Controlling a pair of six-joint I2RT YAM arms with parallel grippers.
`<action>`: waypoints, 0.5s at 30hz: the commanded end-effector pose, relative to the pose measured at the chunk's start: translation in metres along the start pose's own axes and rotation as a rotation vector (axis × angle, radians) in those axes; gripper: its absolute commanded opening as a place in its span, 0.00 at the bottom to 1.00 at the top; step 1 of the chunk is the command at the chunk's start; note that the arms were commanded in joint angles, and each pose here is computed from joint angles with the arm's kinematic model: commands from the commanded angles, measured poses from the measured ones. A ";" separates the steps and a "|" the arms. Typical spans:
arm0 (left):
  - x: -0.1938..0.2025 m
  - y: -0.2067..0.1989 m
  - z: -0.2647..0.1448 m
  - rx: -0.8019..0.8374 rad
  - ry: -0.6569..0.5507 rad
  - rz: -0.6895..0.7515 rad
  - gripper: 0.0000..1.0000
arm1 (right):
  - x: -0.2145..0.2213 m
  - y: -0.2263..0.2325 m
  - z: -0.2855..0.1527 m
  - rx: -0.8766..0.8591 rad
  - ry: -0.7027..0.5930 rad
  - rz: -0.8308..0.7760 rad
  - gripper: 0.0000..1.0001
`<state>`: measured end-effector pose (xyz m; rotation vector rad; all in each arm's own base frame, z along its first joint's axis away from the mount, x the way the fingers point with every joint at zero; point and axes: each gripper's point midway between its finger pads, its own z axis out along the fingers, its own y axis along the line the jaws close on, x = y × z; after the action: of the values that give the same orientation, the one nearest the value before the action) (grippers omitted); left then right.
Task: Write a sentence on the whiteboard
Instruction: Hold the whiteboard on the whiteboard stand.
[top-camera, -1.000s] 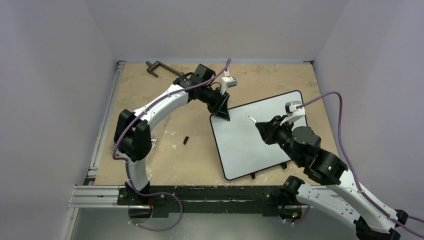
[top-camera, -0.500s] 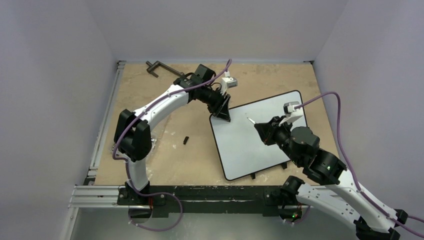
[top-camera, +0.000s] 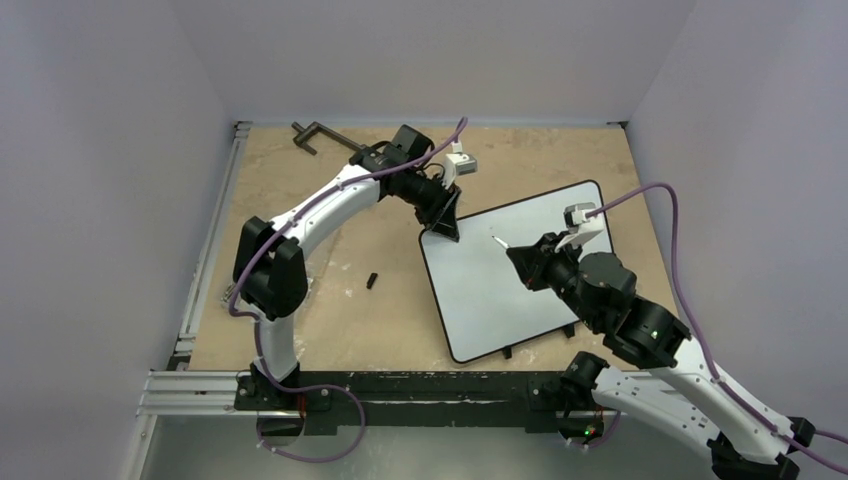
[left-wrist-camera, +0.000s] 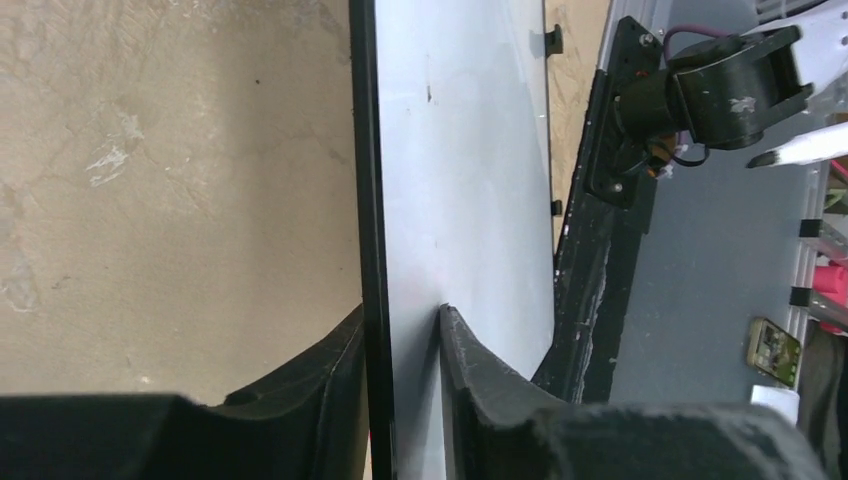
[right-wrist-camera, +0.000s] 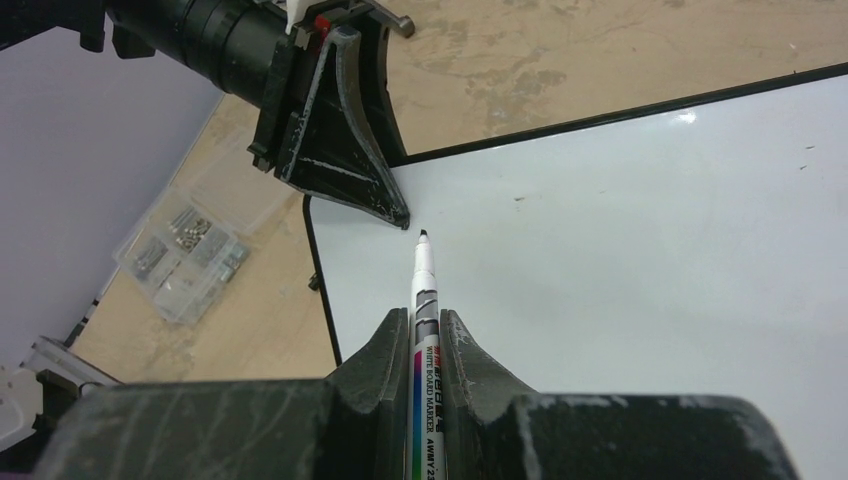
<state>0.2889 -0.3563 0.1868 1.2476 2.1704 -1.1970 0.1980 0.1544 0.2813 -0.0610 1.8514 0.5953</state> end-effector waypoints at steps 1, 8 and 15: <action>-0.014 -0.009 -0.007 0.026 -0.020 0.046 0.18 | -0.001 0.006 0.004 -0.022 -0.008 0.012 0.00; -0.018 -0.015 -0.015 0.013 -0.030 0.074 0.00 | 0.007 0.013 0.007 -0.080 0.000 -0.010 0.00; -0.015 -0.014 -0.019 -0.020 -0.044 0.074 0.00 | 0.018 0.032 0.013 -0.201 0.008 -0.053 0.00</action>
<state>0.2755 -0.3563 0.2061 1.2065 2.2068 -1.3176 0.1930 0.1759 0.2565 -0.1732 1.8749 0.6628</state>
